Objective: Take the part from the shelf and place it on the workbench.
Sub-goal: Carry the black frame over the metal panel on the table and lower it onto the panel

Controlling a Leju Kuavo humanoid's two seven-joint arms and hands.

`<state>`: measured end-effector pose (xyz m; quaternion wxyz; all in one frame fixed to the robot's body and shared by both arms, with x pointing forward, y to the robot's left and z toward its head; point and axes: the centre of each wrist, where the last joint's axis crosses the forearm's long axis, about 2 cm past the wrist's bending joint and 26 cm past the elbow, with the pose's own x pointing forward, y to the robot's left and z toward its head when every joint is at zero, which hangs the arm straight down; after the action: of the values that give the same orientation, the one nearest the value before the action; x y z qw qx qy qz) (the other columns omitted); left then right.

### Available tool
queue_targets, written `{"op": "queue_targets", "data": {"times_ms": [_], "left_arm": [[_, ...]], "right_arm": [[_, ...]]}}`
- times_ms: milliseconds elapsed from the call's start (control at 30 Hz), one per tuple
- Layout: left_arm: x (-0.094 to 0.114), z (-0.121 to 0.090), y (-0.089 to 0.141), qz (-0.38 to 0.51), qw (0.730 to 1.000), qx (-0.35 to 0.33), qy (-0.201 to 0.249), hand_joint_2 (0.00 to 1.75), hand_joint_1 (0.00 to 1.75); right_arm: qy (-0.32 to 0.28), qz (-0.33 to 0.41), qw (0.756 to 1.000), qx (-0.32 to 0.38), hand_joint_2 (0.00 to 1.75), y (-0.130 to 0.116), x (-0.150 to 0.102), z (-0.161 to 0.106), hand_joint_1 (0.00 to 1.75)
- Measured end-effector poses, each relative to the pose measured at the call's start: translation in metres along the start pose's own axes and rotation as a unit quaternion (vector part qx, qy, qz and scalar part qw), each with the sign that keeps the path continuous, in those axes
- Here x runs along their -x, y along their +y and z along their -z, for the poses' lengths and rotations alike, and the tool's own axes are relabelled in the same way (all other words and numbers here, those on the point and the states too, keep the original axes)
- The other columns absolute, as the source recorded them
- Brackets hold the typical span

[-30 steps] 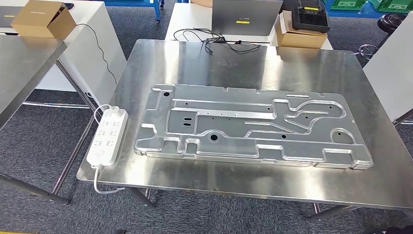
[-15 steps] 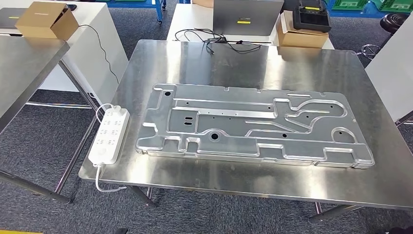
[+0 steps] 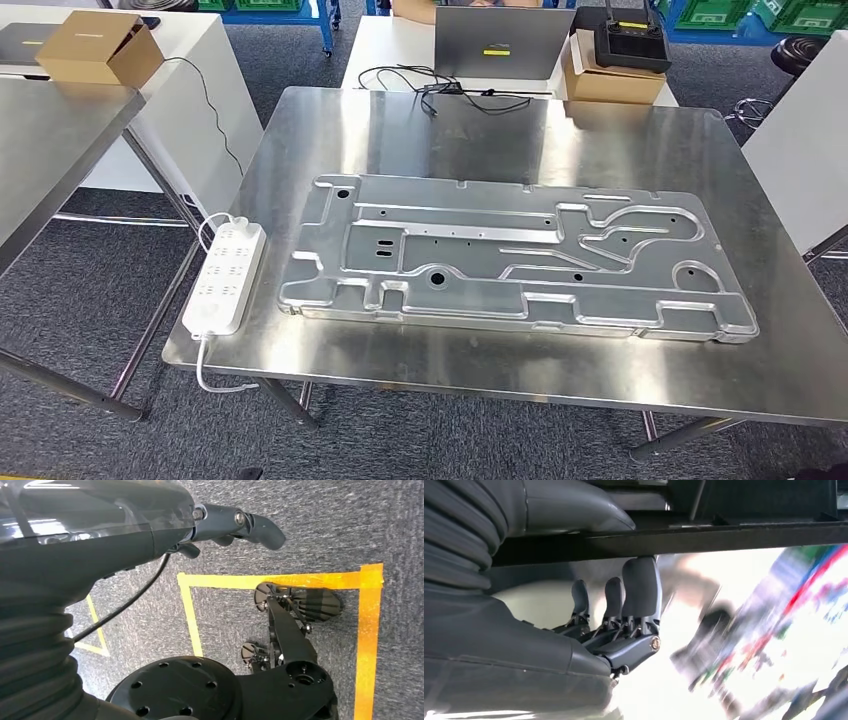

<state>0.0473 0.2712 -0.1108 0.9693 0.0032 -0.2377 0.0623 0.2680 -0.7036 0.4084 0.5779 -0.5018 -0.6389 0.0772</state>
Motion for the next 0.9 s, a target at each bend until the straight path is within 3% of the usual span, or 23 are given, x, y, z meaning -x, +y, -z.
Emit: {"op": "queue_targets", "data": {"times_ms": [167,467,667,900], "left_arm": [[0.0,0.0,0.0,0.002,1.0,0.006,-0.004,1.75,0.0],[-0.008,0.003,-0.002,0.004,1.0,0.012,-0.023,1.75,0.0],[-0.008,0.003,-0.003,0.004,1.0,0.013,-0.023,1.75,0.0],[-0.004,0.002,-0.002,0.002,1.0,0.009,-0.006,1.75,0.0]], "right_arm": [[-0.05,0.036,0.987,-0.146,1.75,0.067,-0.029,0.002,1.1],[-0.139,0.054,0.944,-0.293,1.75,0.184,-0.107,0.005,1.1],[-0.189,0.071,0.91,-0.361,1.75,0.255,-0.136,-0.025,1.1],[-0.224,0.088,0.884,-0.401,1.75,0.318,-0.137,-0.083,1.1]]}}
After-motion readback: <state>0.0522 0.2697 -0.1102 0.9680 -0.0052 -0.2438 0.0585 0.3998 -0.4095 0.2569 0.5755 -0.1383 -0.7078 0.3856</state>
